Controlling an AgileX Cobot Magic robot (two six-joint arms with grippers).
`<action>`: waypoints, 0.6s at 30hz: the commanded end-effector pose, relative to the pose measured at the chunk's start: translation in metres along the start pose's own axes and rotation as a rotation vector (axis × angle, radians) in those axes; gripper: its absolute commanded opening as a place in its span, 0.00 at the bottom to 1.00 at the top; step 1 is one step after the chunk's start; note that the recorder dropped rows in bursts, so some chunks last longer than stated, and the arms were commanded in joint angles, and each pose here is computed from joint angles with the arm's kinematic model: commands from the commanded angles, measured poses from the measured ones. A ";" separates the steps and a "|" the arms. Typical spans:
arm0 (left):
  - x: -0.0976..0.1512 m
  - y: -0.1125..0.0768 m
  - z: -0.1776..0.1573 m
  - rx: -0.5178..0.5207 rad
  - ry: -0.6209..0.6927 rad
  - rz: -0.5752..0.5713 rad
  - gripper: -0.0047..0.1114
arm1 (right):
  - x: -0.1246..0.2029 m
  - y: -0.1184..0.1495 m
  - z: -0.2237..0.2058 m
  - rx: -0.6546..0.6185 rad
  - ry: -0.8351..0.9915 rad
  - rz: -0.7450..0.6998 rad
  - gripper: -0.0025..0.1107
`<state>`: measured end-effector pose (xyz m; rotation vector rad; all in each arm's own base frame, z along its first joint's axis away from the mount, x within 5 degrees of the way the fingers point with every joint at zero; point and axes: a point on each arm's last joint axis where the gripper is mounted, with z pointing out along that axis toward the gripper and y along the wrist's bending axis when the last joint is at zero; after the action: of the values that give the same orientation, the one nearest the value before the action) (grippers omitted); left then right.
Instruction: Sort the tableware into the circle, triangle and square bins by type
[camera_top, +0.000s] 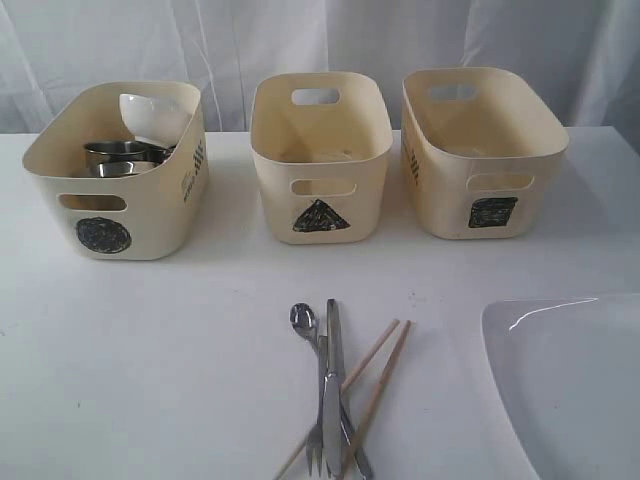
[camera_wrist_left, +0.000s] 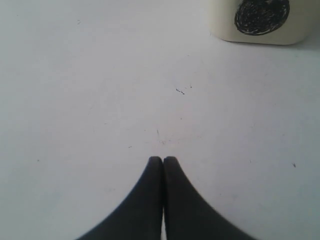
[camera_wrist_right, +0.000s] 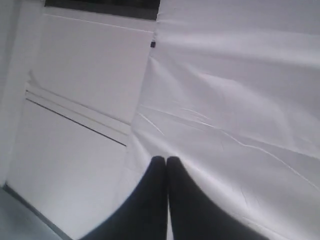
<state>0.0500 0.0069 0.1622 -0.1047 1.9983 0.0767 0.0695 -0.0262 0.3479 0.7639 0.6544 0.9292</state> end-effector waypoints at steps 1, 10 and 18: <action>0.001 -0.001 0.001 0.010 0.005 -0.012 0.04 | 0.060 0.023 0.059 -0.194 0.387 -0.529 0.02; 0.001 -0.001 0.000 0.010 -0.001 -0.010 0.04 | 0.115 -0.075 0.102 0.486 0.925 -1.224 0.02; 0.001 -0.001 0.000 0.010 -0.001 -0.010 0.04 | 0.095 -0.074 0.068 0.960 1.449 -1.376 0.02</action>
<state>0.0500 0.0069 0.1622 -0.1047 1.9983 0.0767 0.2079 -0.0026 0.3109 0.2220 2.3637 -0.5254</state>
